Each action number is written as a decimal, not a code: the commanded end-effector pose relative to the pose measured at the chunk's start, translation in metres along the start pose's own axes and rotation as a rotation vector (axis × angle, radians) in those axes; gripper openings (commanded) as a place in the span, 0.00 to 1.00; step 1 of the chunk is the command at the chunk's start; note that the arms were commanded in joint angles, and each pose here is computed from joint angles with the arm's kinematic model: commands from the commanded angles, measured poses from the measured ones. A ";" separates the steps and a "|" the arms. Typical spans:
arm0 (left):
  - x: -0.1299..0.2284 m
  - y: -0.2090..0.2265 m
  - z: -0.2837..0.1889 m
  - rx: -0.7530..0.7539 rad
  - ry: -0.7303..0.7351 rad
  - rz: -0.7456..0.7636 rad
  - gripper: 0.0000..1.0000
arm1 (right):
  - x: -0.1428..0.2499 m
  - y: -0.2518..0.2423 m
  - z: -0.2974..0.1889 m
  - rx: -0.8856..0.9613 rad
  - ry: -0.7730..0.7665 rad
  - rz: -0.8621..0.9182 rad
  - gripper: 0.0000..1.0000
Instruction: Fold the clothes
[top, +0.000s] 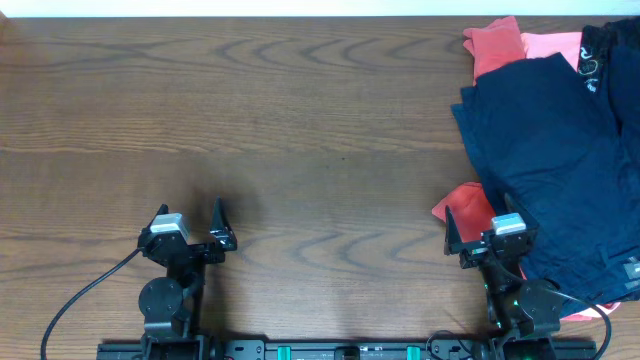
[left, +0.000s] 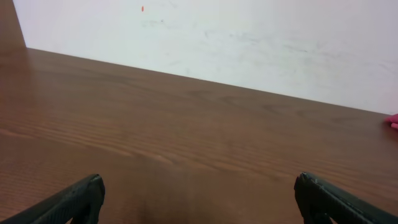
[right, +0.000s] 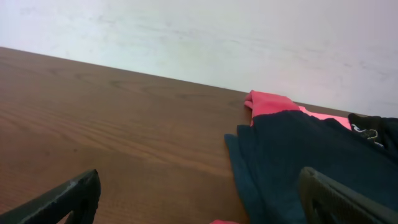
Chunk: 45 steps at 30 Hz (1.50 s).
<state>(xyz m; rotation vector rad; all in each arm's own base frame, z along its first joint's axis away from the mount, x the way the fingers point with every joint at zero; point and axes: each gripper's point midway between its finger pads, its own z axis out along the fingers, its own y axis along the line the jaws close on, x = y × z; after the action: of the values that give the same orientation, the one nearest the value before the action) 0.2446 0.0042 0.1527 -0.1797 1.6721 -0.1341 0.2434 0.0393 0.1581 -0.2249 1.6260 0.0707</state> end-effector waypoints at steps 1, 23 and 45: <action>0.015 0.005 0.001 -0.023 0.040 0.014 0.98 | 0.001 0.002 0.000 -0.007 0.005 -0.013 0.99; 0.015 0.005 0.001 -0.023 0.040 0.014 0.98 | 0.001 0.002 0.000 -0.005 0.005 -0.014 0.99; 0.005 0.002 -0.001 -0.014 0.022 -0.005 0.98 | -0.010 -0.014 -0.002 0.082 -0.023 0.027 0.99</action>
<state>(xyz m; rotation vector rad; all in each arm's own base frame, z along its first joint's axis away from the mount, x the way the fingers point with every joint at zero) 0.2446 0.0041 0.1531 -0.1801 1.6718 -0.1350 0.2444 0.0344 0.1608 -0.1918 1.6190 0.0569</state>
